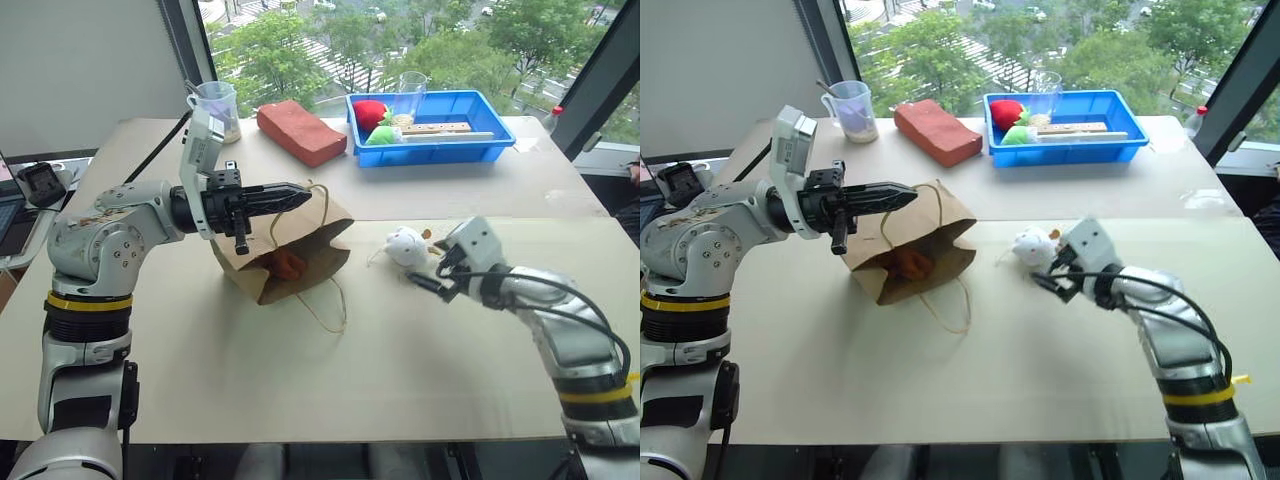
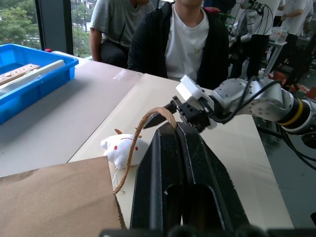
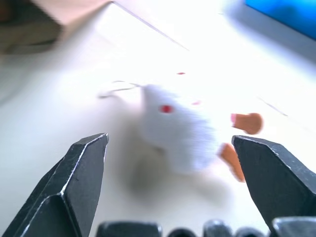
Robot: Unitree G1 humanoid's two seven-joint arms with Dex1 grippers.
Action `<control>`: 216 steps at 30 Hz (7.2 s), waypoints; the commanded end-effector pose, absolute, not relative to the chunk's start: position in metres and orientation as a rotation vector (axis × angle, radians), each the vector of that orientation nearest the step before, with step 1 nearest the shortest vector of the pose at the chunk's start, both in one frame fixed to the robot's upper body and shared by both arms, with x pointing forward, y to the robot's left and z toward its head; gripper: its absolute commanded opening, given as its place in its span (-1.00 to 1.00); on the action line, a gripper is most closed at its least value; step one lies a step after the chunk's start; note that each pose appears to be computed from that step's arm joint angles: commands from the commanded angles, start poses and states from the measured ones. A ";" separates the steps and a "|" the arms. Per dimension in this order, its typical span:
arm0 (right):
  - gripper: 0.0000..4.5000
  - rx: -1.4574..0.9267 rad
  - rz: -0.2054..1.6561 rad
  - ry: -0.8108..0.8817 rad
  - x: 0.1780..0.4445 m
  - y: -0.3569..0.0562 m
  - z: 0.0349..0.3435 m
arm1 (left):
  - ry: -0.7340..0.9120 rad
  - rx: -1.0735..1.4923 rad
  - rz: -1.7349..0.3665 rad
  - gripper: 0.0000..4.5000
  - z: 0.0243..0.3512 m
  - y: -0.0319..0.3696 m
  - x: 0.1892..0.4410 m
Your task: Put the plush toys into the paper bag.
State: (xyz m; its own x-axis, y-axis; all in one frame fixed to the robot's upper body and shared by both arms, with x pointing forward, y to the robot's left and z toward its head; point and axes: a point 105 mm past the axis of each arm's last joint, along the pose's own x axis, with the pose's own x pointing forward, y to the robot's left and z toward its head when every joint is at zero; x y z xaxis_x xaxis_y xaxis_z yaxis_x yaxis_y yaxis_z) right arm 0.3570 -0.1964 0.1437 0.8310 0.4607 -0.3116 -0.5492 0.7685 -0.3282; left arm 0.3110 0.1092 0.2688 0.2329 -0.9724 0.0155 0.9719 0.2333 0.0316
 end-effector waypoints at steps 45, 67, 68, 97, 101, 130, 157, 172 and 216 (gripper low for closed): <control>-0.99 -0.049 0.981 0.141 0.340 -0.025 0.171 | -0.077 0.070 -1.431 -1.00 0.282 0.097 0.300; 0.75 -0.008 0.880 0.112 0.372 -0.018 0.158 | -0.052 0.063 -1.446 -1.00 0.280 0.101 0.294; 0.90 -0.014 0.884 0.105 0.368 -0.021 0.162 | -0.051 0.063 -1.442 -1.00 0.280 0.101 0.294; -0.75 -0.175 1.158 0.350 0.295 -0.040 0.108 | -0.056 0.079 -1.397 -1.00 0.279 0.104 0.299; -0.99 -0.137 1.136 0.248 0.298 -0.053 0.133 | -0.074 0.090 -1.379 -1.00 0.282 0.105 0.302; -0.99 -0.309 0.930 -0.014 0.314 -0.056 0.218 | -0.173 0.165 -1.460 -1.00 0.289 0.068 0.370; 0.99 -0.400 1.012 0.017 0.322 -0.076 0.232 | 0.057 0.164 -1.190 1.00 0.192 0.135 0.289; 0.99 -0.419 0.987 0.037 0.320 -0.079 0.230 | -0.064 0.228 -1.177 1.00 0.166 0.108 0.315; 1.00 -0.356 1.029 -0.060 0.291 -0.101 0.279 | -0.062 0.224 -1.194 -0.99 0.169 0.116 0.374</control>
